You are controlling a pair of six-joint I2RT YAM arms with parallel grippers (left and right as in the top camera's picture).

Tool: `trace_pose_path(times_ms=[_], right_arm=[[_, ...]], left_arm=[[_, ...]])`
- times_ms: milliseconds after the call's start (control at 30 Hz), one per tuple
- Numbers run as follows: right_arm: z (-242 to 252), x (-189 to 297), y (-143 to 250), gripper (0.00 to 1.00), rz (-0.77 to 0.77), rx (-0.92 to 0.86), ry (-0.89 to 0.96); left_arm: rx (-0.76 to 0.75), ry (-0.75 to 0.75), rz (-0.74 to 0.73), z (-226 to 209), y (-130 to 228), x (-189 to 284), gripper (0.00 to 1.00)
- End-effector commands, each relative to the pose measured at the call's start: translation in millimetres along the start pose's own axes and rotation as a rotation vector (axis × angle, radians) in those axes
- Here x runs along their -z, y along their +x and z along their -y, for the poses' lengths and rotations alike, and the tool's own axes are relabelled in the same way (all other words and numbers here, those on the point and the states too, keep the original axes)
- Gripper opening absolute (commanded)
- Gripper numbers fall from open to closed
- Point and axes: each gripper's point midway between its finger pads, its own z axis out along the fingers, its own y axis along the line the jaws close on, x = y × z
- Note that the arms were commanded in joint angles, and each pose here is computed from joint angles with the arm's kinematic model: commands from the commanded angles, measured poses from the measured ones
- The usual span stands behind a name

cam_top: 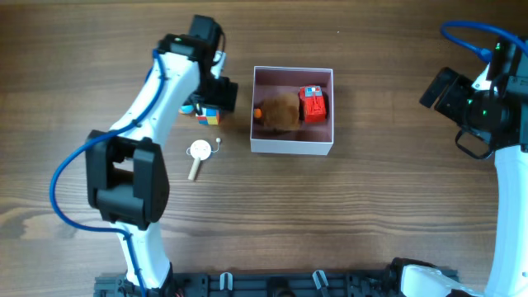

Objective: Pack container
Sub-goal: 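Lower the left gripper onto the Rubik's cube and grasp it, then carry the cube right into the box and open the left gripper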

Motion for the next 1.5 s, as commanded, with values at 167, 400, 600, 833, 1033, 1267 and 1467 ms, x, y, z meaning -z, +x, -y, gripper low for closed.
trace_pose_path(times_ms=[167, 400, 600, 833, 1033, 1267, 1467], right_arm=[[-2, -1, -1, 1.0, -0.003, 0.003, -0.009], [-2, -1, -1, 1.0, -0.003, 0.003, -0.009], [-2, -1, -1, 1.0, -0.003, 0.003, -0.009], [-2, -1, -1, 1.0, -0.004, 0.003, -0.009], [-2, -1, -1, 1.0, -0.004, 0.003, -0.009], [-2, -1, -1, 1.0, -0.004, 0.003, -0.009], [-2, -1, -1, 1.0, -0.003, 0.003, -0.009]], left_arm=[[0.005, -0.081, -0.018, -10, -6, -21, 0.81], [0.144, -0.081, -0.005, -23, -10, -24, 0.83], [0.163, -0.051, -0.022, -17, -8, -30, 0.84], [0.161, -0.028, -0.077, -13, 1, -45, 0.8], [0.164, -0.032, -0.099, -13, 4, -52, 0.74], [0.16, -0.032, -0.097, -13, 4, -52, 0.68], [0.16, -0.032, -0.096, -13, 4, -52, 0.61]])
